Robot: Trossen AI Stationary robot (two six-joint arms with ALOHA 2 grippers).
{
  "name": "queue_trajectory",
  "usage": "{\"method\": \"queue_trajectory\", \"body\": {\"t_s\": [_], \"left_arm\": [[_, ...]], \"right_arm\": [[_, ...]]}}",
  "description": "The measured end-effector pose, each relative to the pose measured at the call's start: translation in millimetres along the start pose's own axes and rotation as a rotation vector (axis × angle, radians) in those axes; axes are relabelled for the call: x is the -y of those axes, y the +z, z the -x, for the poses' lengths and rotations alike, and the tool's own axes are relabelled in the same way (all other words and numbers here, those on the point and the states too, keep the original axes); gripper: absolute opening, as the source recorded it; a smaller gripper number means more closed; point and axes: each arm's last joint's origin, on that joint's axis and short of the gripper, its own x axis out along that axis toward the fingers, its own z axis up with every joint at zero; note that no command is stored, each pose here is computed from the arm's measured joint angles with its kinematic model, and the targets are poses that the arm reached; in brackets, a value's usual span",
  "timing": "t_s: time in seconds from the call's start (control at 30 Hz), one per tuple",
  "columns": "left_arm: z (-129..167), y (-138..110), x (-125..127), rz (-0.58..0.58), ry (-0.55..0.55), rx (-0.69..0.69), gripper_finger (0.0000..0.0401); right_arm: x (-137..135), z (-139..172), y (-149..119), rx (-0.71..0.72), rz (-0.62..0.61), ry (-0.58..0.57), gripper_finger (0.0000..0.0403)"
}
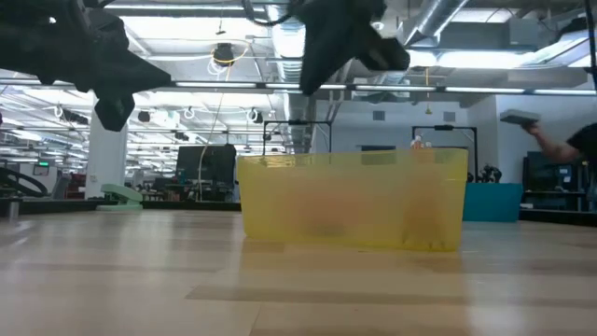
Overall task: Sort crayons/erasers/pens/pencils in bins
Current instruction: Put the blue eraser into the blue bin
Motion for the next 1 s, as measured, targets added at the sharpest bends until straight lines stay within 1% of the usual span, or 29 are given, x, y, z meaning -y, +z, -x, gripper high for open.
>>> {"method": "queue_trajectory", "body": {"t_s": [0.03, 0.1, 0.2, 0.37, 0.47, 0.6, 0.77, 0.93, 1.0], "left_arm": [[0.0, -0.2, 0.1, -0.006, -0.004, -0.005, 0.0000], [0.0, -0.5, 0.3, -0.015, -0.013, -0.012, 0.0000], [0.2, -2.0, -0.4, -0.022, -0.013, -0.030, 0.0000], [0.3, -3.3, -0.4, -0.025, -0.028, -0.052, 0.0000], [0.3, -4.2, -0.5, -0.028, -0.037, -0.066, 0.0000], [0.3, -4.6, -0.5, -0.029, -0.039, -0.071, 0.0000], [0.4, -5.0, -0.3, -0.029, -0.050, -0.082, 0.0000], [0.4, -5.2, -0.3, -0.029, -0.053, -0.084, 0.0000], [0.4, -5.3, -0.3, -0.029, -0.052, -0.086, 0.0000]], "right_arm": [[-0.8, -3.7, -1.1, -0.006, -0.011, -0.004, 0.0009], [-1.6, -12.1, -5.3, -0.029, -0.028, -0.018, 0.0020], [-1.6, -26.0, -7.3, -0.056, -0.030, -0.030, 0.0065], [6.1, -46.2, -2.0, -0.102, -0.050, -0.066, 0.0138], [11.8, -63.6, -1.0, -0.130, -0.062, -0.102, 0.0170], [16.1, -80.2, -2.9, -0.166, -0.090, -0.130, 0.0201], [21.1, -95.4, -5.5, -0.182, -0.127, -0.174, 0.0220], [26.6, -110.5, -8.4, -0.201, -0.147, -0.214, 0.0214], [29.6, -111.6, -9.5, -0.212, -0.147, -0.241, 0.0210]]}}
